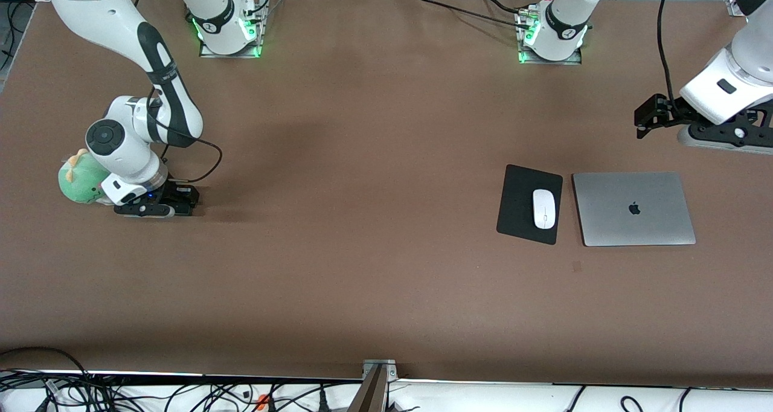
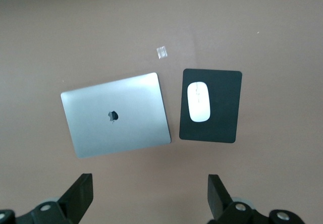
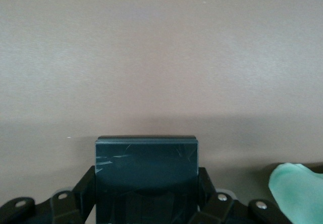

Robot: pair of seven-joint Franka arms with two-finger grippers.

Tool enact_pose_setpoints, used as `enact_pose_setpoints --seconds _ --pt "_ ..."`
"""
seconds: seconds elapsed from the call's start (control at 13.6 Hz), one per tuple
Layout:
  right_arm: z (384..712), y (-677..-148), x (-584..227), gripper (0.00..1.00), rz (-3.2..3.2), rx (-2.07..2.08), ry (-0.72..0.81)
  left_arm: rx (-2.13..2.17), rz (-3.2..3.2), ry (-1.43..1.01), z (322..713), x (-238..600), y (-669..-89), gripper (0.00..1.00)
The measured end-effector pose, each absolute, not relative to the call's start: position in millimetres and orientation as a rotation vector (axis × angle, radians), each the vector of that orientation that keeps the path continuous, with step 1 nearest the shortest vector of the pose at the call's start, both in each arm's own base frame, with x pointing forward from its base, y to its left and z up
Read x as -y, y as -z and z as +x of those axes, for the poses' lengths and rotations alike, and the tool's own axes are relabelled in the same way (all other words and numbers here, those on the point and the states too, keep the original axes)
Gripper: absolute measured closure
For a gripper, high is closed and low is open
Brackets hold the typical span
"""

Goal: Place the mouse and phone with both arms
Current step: 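Lower the black phone beside the green plush and open the right gripper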

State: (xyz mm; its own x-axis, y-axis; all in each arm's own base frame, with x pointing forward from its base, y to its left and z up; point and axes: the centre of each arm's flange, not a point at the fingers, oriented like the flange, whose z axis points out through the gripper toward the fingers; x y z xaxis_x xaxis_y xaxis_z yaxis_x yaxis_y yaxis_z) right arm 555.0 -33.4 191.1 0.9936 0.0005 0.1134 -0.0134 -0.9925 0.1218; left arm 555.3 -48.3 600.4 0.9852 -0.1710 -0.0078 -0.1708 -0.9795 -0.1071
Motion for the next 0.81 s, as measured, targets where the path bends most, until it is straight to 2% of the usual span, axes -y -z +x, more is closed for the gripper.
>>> enact_pose_setpoints --seconds 0.51,0.66,0.81 --pt "546 -173 36 0.19 3.019 0.063 -0.212 -0.225 -3.024 0.030 559 38 -628 0.00" --pt "546 -172 30 0.04 3.024 0.049 -0.215 -0.226 -3.024 0.024 561 38 -626 0.00" --pt "548 -173 26 0.00 3.027 0.040 -0.215 -0.226 -3.025 0.014 562 38 -624 0.00"
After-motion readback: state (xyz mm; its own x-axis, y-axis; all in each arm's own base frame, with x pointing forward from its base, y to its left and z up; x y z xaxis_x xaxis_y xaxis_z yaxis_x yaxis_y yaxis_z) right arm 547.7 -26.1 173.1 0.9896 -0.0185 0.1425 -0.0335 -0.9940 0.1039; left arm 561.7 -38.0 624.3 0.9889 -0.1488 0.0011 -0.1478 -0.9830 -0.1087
